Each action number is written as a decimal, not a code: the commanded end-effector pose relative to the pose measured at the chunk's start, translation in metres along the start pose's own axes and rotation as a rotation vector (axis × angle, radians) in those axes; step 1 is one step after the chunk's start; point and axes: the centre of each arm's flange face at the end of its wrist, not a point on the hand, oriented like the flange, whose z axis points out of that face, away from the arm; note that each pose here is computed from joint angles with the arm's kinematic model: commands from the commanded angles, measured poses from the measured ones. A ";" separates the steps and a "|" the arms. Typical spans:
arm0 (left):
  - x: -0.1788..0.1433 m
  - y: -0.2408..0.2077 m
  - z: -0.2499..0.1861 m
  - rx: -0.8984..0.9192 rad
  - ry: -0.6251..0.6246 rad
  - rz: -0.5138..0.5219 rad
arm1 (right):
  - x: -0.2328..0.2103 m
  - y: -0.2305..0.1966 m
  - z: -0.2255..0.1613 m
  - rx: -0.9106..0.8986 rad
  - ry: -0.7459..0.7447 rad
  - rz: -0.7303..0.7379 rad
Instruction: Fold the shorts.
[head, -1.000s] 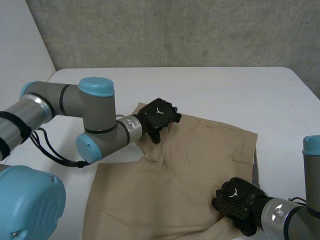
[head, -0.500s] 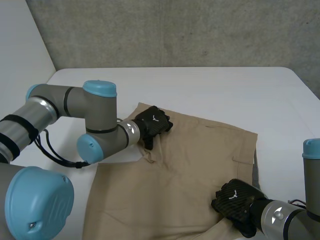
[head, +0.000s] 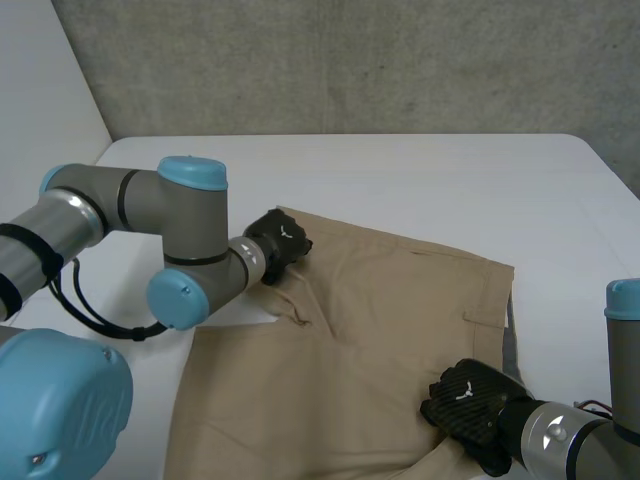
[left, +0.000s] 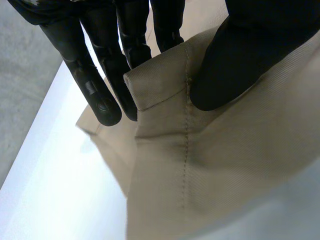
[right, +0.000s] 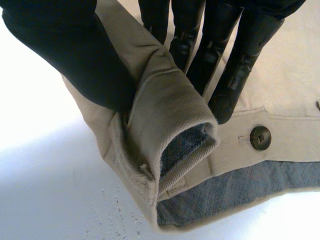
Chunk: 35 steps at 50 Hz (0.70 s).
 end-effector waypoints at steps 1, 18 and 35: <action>-0.003 0.002 -0.019 -0.060 -0.053 0.004 | 0.000 0.000 0.000 -0.001 0.001 0.001; -0.005 0.033 -0.075 -0.133 -0.124 -0.032 | 0.002 -0.002 -0.002 0.012 0.019 -0.003; 0.006 0.062 -0.086 -0.228 -0.140 -0.062 | 0.005 -0.005 -0.003 0.039 0.046 0.041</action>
